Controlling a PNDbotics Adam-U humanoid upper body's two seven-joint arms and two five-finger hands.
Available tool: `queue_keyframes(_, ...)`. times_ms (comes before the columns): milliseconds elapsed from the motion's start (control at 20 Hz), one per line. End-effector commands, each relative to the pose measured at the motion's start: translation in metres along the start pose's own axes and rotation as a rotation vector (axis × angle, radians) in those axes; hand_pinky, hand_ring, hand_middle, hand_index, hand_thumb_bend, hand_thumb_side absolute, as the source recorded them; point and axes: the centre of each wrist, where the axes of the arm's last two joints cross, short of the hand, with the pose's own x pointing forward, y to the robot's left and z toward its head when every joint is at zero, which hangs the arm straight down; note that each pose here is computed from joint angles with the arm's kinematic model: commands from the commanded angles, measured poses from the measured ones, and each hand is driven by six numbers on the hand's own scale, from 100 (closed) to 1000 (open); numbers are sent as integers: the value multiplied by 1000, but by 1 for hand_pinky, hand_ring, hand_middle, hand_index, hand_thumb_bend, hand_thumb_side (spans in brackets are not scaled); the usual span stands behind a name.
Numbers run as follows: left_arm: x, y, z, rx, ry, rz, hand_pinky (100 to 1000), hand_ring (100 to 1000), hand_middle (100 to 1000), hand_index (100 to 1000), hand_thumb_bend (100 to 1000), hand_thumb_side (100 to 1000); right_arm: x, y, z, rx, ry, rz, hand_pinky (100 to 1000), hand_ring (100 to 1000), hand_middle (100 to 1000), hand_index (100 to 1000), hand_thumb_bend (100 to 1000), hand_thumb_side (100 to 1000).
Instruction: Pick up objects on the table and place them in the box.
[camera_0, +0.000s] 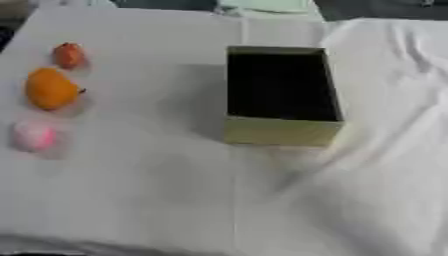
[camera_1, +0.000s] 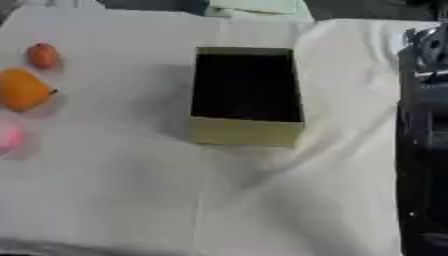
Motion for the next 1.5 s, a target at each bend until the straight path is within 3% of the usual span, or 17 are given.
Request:
queue_keyframes(50,0,10,3,17,-2,-22,777,841,845,958,599,211,5,-7,-6,-15,-30,3,843,809,742,805,100,765)
queue_keyframes(750,3,8,1,-5,-21,-14,777,842,851,961,605,230,5,-7,-6,14,-68,4,844,811,744,807,100,768)
queue_keyframes(1500,12,-16,-12,-221,-60,40,773,845,865,959,622,297,6,-5,-5,17,-68,-7,844,811,744,807,100,768)
